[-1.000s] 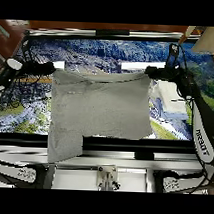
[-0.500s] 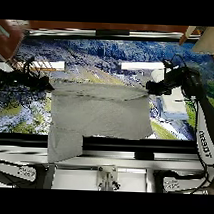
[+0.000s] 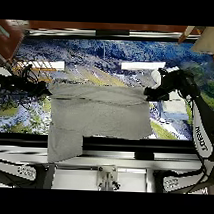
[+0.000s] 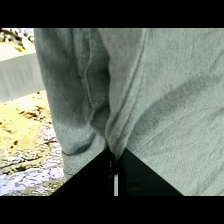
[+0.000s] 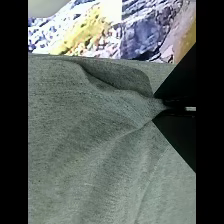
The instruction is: Fold the shirts.
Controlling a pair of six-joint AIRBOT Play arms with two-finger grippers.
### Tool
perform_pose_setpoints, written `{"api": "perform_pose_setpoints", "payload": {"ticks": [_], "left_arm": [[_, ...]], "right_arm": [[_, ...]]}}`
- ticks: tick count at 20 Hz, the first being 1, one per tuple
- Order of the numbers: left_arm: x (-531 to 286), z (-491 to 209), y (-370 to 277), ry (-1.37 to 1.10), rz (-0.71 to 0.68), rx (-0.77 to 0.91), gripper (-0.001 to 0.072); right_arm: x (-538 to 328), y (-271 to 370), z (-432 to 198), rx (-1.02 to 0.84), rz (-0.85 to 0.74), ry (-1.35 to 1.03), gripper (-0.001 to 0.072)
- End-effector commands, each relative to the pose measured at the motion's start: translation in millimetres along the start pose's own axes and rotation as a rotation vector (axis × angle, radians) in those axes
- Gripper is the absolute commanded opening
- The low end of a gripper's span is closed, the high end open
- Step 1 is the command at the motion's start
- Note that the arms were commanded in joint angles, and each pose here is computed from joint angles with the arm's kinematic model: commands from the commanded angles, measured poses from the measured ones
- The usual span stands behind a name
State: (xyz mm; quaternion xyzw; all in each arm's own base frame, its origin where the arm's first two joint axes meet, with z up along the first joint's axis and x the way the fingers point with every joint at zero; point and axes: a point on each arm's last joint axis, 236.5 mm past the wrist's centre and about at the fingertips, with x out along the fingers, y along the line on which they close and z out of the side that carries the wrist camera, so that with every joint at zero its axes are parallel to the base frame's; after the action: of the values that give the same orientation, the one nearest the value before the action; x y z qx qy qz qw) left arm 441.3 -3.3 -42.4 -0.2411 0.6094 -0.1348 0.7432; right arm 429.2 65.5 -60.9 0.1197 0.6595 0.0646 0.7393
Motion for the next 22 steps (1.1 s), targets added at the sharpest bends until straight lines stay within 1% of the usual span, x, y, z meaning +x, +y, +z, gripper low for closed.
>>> {"api": "perform_pose_setpoints", "payload": {"ticks": [1,3,7,11,12,13,14,15,16,18,19,20,22], "left_arm": [[4,-2,4,0.013,-0.002,-0.010,0.0032],[4,-6,2,0.031,-0.008,-0.011,0.0032],[10,-34,-1,0.157,-0.044,-0.023,0.0032],[11,-35,-1,0.160,-0.046,-0.026,0.0032],[10,-36,-2,0.166,-0.050,-0.026,0.0033],[10,-39,-4,0.177,-0.059,-0.027,0.0074],[8,-43,-7,0.195,-0.067,-0.032,0.0296],[6,-48,-9,0.216,-0.073,-0.044,0.0456],[2,-52,-12,0.231,-0.078,-0.050,0.0456],[-18,-60,-18,0.242,-0.071,-0.043,0.0455],[-33,-65,-16,0.238,-0.038,-0.024,0.0457],[-47,-71,-8,0.224,0.010,-0.016,0.0459],[-63,-97,7,0.215,0.057,-0.045,0.0459]], "right_arm": [[1,-12,-11,-0.012,-0.050,0.047,0.0069],[1,-22,-5,-0.004,-0.092,0.023,0.0068],[5,-26,-4,0.000,-0.104,0.025,0.0069],[7,-26,-3,0.001,-0.104,0.023,0.0069],[7,-26,-3,0.001,-0.103,0.023,0.0089],[6,-24,-3,0.004,-0.096,0.024,0.0208],[5,-22,-7,0.005,-0.085,0.039,0.0375],[0,-21,-13,-0.006,-0.087,0.058,0.0401],[-9,-20,-20,-0.034,-0.089,0.077,0.0401],[-37,-33,-36,-0.081,-0.141,0.113,0.0410],[-53,-43,-45,-0.090,-0.167,0.133,0.0476],[-68,-56,-55,-0.082,-0.180,0.146,0.0507],[-88,-82,-82,-0.012,-0.178,0.155,0.0507]]}}
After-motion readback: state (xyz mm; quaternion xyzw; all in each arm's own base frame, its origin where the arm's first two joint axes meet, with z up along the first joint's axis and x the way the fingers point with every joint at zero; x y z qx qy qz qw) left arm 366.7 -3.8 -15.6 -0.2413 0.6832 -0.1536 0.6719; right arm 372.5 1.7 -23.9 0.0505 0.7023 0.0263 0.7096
